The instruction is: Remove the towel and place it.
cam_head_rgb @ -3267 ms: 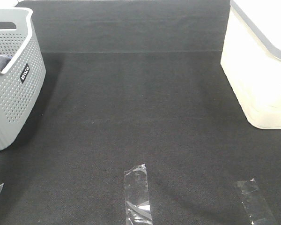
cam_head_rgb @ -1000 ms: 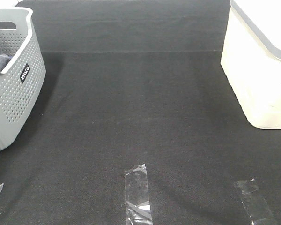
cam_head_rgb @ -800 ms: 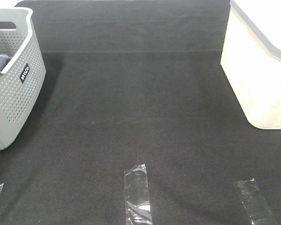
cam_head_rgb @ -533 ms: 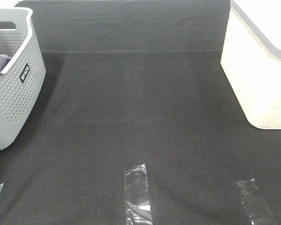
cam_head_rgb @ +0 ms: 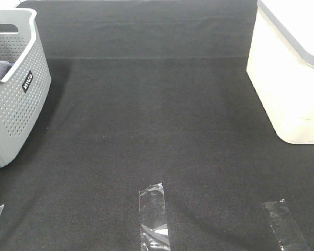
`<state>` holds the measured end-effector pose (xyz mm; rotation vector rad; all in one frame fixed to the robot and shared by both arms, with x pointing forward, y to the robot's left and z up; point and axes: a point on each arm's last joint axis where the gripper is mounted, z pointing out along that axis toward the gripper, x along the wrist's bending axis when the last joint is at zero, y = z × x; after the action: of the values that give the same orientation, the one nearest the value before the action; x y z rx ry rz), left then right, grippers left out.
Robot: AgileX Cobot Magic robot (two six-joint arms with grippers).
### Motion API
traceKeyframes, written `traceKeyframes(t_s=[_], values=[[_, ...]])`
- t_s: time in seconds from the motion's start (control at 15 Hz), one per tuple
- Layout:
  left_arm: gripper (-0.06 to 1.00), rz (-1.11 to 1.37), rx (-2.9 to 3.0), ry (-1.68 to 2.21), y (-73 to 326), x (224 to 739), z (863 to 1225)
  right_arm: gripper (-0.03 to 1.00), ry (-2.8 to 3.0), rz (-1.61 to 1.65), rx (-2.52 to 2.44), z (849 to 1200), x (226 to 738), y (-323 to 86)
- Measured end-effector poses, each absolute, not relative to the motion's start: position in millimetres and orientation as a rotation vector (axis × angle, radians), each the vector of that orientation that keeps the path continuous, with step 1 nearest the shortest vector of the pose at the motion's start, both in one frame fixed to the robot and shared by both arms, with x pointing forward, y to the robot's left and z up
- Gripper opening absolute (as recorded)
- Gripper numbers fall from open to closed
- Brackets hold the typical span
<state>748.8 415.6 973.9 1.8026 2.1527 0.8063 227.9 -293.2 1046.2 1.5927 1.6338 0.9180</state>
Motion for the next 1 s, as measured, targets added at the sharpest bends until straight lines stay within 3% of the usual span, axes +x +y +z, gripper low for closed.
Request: traceKeyframes(t_s=[0.27,0.47,1.0], values=[[0.0,0.828,1.799,2.121,412.4,745.9,991.7,0.51,1.634,0.918,1.593,1046.2,227.9,-293.2],[0.0,0.921,1.748,2.022,396.0,735.5,1048.6,0.51,1.634,0.918,1.593,1046.2,227.9,-293.2],[0.0,1.02,1.777,1.714,323.1,698.3,1150.9,0.51,1.634,0.918,1.593,1046.2,227.9,-293.2]])
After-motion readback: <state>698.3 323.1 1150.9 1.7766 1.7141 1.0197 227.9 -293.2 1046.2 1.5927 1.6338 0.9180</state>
